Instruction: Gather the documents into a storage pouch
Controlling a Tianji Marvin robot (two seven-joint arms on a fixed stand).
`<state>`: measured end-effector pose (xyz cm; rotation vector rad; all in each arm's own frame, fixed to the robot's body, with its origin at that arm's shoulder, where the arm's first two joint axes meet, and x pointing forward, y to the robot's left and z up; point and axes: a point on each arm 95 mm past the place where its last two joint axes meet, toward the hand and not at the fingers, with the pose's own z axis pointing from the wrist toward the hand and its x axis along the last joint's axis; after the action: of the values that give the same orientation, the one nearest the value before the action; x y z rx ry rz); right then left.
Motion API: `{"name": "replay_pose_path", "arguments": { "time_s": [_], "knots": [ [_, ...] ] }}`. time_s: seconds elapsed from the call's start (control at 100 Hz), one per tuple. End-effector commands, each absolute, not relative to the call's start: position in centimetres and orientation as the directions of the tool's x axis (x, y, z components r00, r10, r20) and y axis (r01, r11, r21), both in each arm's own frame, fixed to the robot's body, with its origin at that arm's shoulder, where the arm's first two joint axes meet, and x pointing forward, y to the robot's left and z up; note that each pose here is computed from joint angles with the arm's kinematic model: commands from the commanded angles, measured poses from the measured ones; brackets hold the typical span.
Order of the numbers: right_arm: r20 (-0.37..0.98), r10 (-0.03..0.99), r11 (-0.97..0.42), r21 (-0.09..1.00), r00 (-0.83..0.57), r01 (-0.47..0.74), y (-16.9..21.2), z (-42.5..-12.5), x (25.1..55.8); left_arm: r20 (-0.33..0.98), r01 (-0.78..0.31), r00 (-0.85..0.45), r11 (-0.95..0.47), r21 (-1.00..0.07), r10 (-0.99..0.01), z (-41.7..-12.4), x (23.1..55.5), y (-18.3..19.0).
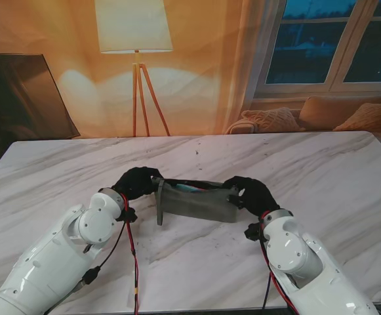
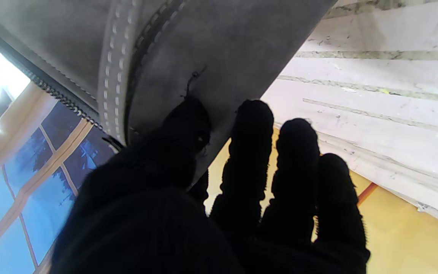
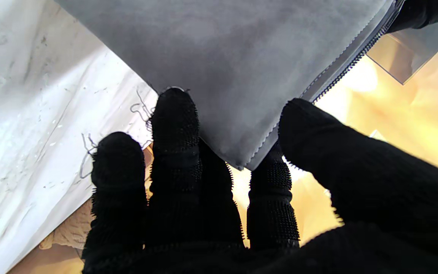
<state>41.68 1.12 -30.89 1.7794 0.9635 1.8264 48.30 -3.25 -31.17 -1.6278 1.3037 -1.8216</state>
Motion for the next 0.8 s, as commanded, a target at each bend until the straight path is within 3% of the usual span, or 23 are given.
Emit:
{"name": "replay_pose_path", "arguments": {
  "time_s": [0.0, 0.52, 0.79],
  "knots": [
    [0.689, 0.717, -0.672, 0.724, -0.106, 0.157, 0.7, -30.4, 41.7, 0.591, -0.312, -0.248, -0.514, -0.799, -0.768, -31.6, 47.9, -3.6],
    [0.663, 0.718, -0.673, 0.739, -0.213, 0.031, -0.2, -27.0, 40.7, 0.602, -0.280, -0.230, -0.540, -0.793, -0.765, -31.7, 47.6, -3.7],
    [0.694, 0.655, -0.695, 0.708, -0.299, 0.124, 1.8, -26.3, 38.6, 0.600, -0.273, -0.234, -0.540, -0.796, -0.765, -31.4, 47.6, -3.9]
  ]
}}
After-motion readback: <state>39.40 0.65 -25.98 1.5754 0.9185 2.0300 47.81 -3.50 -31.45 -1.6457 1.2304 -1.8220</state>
